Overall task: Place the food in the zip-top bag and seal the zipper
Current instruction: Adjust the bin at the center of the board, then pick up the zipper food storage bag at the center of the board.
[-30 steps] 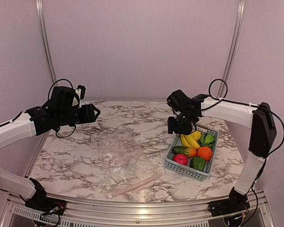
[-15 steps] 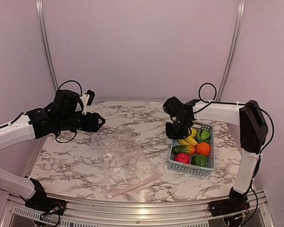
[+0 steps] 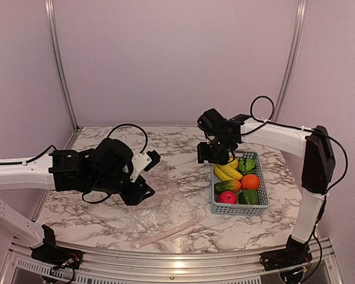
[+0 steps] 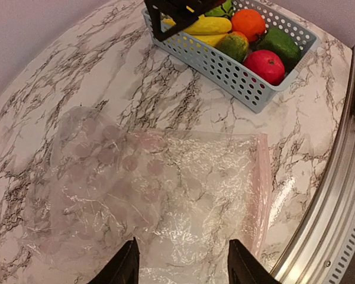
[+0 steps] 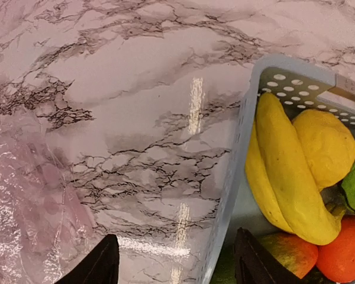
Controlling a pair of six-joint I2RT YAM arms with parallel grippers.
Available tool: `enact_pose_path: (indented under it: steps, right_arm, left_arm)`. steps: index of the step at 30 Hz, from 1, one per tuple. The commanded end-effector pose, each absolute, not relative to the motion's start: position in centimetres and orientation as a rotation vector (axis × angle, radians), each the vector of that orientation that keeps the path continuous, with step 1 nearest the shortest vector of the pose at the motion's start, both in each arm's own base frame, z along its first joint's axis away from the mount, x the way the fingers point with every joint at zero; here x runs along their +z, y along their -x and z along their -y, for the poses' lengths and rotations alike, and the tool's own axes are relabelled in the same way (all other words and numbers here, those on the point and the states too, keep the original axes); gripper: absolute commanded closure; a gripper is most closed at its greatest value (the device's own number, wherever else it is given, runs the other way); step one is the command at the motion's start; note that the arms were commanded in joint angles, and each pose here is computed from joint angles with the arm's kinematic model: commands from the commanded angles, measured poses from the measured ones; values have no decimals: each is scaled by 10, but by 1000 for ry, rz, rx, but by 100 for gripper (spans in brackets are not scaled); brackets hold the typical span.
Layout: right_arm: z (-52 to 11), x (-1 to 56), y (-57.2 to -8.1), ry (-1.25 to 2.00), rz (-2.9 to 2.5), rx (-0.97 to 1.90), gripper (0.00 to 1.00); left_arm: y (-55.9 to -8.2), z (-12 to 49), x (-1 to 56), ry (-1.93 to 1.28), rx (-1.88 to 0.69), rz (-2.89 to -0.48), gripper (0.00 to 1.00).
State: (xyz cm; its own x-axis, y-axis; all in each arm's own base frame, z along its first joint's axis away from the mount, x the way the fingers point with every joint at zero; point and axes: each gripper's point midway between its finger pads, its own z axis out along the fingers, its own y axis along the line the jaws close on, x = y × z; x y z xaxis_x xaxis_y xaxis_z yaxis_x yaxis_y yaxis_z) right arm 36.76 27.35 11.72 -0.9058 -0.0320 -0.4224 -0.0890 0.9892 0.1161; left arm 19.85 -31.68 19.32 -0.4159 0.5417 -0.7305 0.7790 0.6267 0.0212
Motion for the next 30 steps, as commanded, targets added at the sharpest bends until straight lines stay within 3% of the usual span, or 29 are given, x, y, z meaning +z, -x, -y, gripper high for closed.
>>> enact_pose_path:
  steps: [1, 5, 10, 14, 30]
  right_arm:
    - [-263, 216, -369, 56, -2485, 318, 34]
    - [-232, 250, -356, -18, -2393, 468, 33]
    - [-207, 259, -347, 5, -2331, 417, 33]
    - [-199, 263, -345, -34, -2289, 416, 32]
    - [-187, 260, -333, -78, -2290, 407, 33]
  left_arm:
    - [-164, 350, 156, -1280, -285, -2110, 48]
    - [-142, 390, 124, -1364, -107, -2115, 46]
    - [-130, 424, 92, -1365, 61, -2083, 43]
    - [-142, 419, 94, -1260, 72, -2062, 43]
    - [-120, 395, 43, -1455, 176, -2124, 40]
